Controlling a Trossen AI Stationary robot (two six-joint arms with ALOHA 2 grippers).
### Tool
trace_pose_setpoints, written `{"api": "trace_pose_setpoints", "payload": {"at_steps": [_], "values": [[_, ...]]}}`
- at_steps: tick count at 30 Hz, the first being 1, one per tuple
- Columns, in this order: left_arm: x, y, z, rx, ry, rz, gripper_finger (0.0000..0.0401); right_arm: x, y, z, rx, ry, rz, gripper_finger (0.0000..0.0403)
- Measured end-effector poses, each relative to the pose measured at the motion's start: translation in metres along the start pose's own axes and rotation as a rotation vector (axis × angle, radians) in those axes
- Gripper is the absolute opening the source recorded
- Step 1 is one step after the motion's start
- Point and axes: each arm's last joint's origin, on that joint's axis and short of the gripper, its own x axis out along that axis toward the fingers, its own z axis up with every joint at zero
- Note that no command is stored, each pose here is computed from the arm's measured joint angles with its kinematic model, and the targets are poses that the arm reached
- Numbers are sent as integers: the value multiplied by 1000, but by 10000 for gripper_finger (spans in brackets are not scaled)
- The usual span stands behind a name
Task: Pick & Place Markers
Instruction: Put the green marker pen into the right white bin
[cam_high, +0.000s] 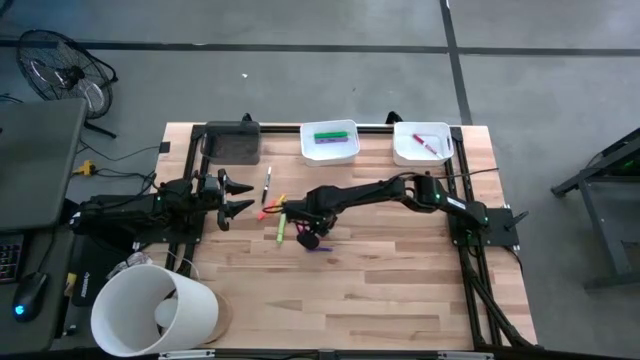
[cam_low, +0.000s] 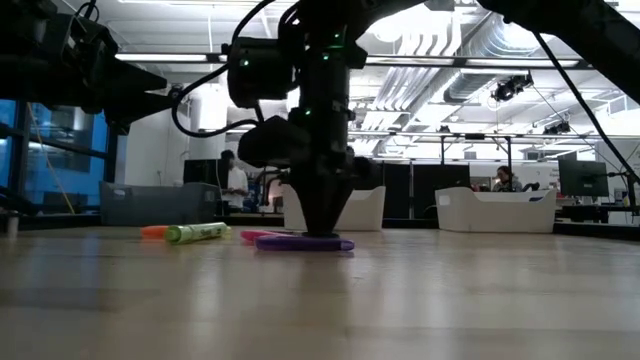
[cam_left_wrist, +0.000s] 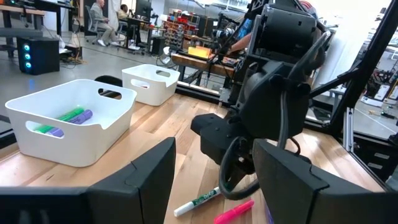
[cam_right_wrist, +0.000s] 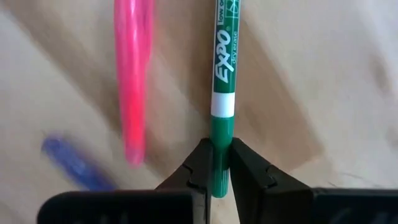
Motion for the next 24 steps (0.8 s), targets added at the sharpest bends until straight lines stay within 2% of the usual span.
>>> {"api": "trace_pose_setpoints", "payload": {"at_steps": [10, 24], "values": [[0, 0, 0, 0, 1, 0, 211, -35, -9, -11, -13, 19, -36, 28], [0, 0, 0, 0, 0, 0, 211, -108, -38, -38, 7, 36, -140, 33]]}}
